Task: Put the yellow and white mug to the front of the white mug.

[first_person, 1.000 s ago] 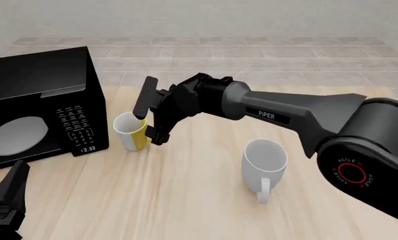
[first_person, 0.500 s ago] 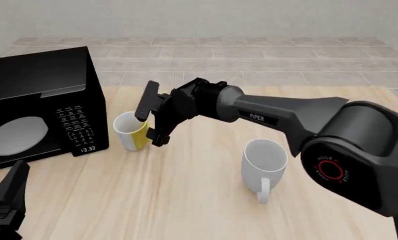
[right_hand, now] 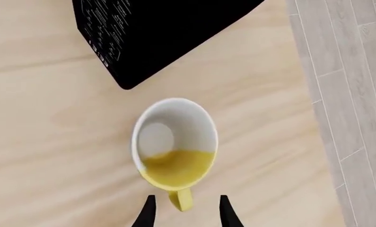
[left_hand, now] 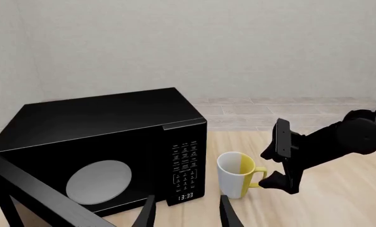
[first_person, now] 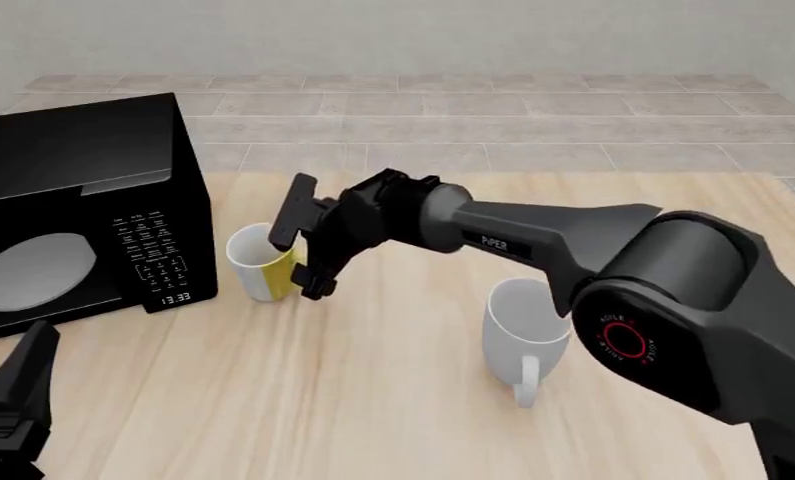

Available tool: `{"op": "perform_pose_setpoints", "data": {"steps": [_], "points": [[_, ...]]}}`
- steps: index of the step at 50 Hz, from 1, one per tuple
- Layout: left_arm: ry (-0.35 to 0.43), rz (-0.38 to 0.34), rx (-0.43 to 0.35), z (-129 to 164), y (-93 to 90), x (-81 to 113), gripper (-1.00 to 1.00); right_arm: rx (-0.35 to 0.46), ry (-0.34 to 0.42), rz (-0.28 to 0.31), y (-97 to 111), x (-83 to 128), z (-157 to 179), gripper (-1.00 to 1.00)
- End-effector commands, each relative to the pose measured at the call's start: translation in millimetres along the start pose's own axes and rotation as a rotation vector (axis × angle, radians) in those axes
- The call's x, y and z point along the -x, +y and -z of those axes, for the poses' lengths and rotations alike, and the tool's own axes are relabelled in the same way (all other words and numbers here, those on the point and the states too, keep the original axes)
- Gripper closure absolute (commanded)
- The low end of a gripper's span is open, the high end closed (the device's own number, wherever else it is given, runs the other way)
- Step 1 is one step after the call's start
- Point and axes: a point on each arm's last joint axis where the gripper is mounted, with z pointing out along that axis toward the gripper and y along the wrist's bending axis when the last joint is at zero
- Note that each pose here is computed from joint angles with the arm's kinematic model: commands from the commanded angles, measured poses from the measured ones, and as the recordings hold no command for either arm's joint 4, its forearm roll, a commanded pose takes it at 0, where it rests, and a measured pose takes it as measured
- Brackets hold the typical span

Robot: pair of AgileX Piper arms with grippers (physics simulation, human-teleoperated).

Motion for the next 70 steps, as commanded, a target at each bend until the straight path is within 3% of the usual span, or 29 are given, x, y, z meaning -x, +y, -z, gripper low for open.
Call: {"op": "perform_pose_setpoints", "data": {"steps": [1, 24, 25, 42, 70], "points": [[0.0, 0.0, 0.001, 0, 0.0, -2.5, -1.0, 0.006, 0.007, -0.01, 3, -4, -13, -1.0], [0.0, 0.0, 0.001, 0, 0.0, -3.1, -1.0, 0.014, 0.015, -0.028, 8, -8, -19, -1.0], [0.0, 0.0, 0.001, 0, 0.0, -3.0, -1.0, 0.014, 0.015, -0.032, 8, -8, -18, 1.0], [0.0, 0.0, 0.001, 0, 0.0, -2.8, -1.0, 0.004, 0.01, -0.037, 2, -6, -4, 1.0], [0.0, 0.0, 0.001, 1, 0.0, -1.3, -1.0, -0.041, -0.037, -0.032, -13, 3, 64, 1.0]]}}
